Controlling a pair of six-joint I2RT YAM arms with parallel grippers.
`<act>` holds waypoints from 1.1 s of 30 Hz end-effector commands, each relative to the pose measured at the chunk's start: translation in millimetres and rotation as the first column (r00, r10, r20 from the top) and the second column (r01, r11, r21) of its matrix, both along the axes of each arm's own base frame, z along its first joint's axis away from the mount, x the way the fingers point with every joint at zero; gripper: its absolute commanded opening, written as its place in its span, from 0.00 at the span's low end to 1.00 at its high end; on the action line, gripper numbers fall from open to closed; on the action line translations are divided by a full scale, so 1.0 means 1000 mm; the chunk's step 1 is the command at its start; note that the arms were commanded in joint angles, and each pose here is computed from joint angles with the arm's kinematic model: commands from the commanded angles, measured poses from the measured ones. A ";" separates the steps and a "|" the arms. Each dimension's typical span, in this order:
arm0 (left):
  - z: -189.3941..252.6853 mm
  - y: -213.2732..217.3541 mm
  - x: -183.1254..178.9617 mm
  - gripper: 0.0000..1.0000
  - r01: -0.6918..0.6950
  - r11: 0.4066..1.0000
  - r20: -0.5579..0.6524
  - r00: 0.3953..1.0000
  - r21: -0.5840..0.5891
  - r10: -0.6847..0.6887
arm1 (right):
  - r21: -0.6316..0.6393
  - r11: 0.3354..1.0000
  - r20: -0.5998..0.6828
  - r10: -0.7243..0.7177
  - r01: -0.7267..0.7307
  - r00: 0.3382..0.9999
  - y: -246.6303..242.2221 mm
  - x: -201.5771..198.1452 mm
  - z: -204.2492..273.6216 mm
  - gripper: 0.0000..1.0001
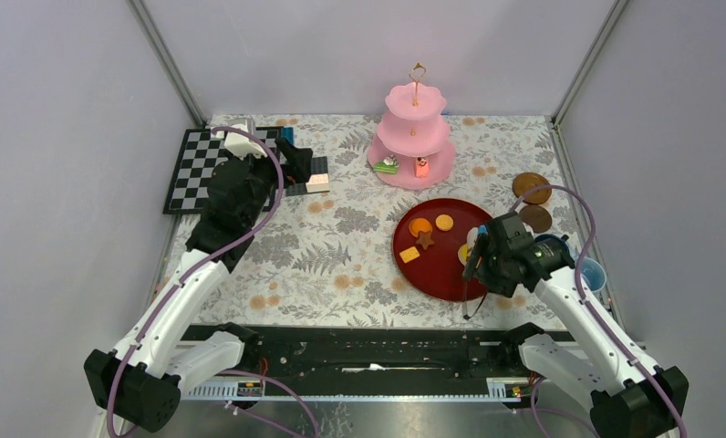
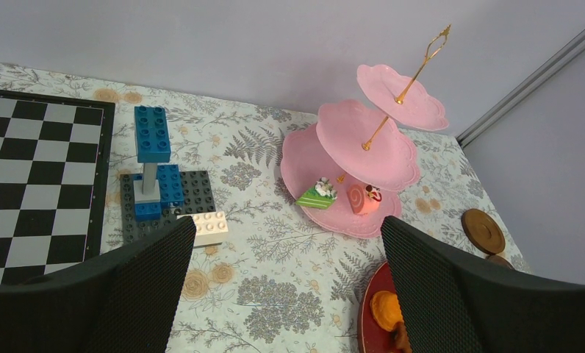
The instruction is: Serve the afternoon tea
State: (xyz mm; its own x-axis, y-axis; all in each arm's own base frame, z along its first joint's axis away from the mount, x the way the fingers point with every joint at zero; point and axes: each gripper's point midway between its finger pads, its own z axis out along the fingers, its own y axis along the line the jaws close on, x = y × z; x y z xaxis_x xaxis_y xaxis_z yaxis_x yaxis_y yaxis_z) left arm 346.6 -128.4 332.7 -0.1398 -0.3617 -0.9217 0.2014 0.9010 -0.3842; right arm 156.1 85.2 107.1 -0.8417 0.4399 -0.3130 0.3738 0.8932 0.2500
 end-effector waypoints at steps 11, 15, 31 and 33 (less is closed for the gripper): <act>0.032 -0.001 -0.004 0.99 0.008 0.999 0.069 0.998 -0.038 -0.006 | 0.024 0.995 -0.122 0.102 -0.100 0.987 0.014 -0.005 -0.031 0.70; 0.032 -0.001 -0.003 0.99 0.007 0.999 0.068 0.998 -0.038 -0.005 | 0.027 0.993 -0.142 0.114 -0.111 0.983 0.016 -0.004 -0.040 0.70; 0.034 0.000 -0.005 0.99 0.009 0.999 0.074 0.997 -0.042 -0.006 | -0.009 0.994 -0.171 0.108 -0.111 0.979 0.012 -0.003 -0.059 0.68; 0.034 -0.001 -0.005 0.99 0.011 0.999 0.073 0.997 -0.041 -0.008 | -0.011 0.994 -0.166 0.108 -0.112 0.980 0.012 0.000 -0.059 0.67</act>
State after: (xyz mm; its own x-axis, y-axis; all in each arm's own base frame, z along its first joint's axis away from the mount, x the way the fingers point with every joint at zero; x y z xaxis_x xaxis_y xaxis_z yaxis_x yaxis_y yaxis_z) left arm 346.6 -128.4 332.7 -0.1398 -0.3617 -0.9217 0.2014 0.9010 -0.3842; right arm 148.9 98.2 48.5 -0.9259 0.3485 -0.1457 0.3217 0.9297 0.1796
